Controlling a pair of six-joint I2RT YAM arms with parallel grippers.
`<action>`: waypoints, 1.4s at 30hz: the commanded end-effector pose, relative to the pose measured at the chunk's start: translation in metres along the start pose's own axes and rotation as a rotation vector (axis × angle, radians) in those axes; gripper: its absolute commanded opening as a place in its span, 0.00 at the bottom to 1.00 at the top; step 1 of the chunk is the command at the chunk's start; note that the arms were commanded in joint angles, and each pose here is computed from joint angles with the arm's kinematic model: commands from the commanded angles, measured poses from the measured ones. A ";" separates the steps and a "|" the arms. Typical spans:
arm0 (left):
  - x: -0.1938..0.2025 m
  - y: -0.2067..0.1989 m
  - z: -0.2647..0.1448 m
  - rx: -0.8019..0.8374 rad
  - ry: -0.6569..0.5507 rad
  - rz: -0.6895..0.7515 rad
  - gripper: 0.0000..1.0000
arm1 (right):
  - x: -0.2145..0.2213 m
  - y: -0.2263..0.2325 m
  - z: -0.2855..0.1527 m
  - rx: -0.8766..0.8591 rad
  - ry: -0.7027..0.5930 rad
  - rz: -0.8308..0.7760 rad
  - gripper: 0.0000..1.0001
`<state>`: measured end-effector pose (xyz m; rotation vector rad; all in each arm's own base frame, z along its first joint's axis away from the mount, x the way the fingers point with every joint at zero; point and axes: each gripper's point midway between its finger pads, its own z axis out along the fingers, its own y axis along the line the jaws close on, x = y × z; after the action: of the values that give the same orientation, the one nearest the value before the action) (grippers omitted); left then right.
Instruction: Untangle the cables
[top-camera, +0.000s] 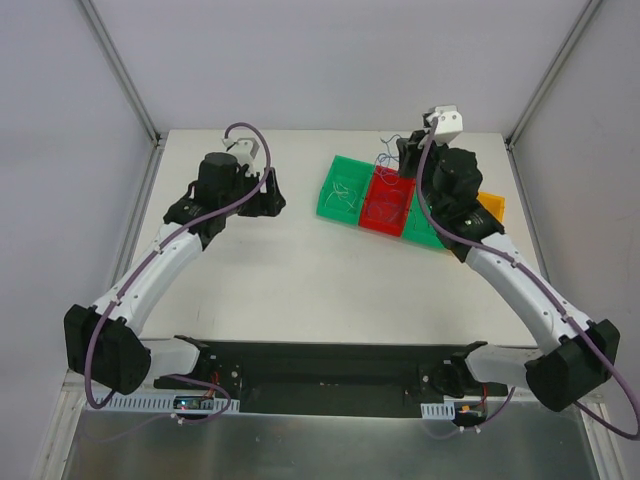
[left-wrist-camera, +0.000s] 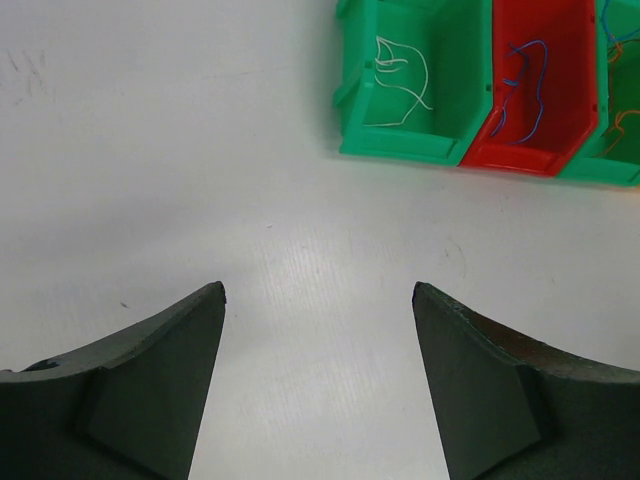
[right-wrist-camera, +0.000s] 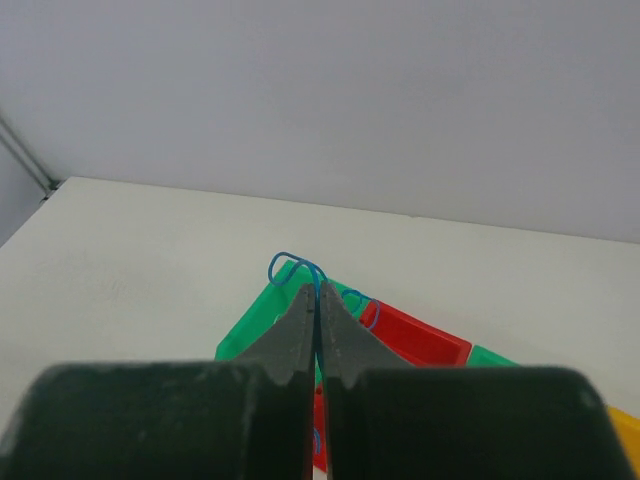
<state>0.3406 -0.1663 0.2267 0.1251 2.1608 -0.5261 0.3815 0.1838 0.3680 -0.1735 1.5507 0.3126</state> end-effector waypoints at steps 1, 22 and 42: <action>-0.001 0.003 0.009 0.004 0.004 -0.010 0.75 | -0.002 -0.018 0.022 0.048 -0.028 -0.009 0.00; 0.005 -0.003 0.015 0.056 0.046 -0.055 0.75 | 0.211 -0.077 0.092 0.271 0.450 -0.039 0.01; -0.008 -0.014 -0.001 0.102 -0.013 -0.044 0.76 | 0.119 -0.065 -0.008 0.286 0.356 -0.037 0.75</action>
<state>0.3415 -0.1748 0.2099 0.1220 2.2231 -0.6059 0.4323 0.1431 0.1971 -0.0952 2.0180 0.0133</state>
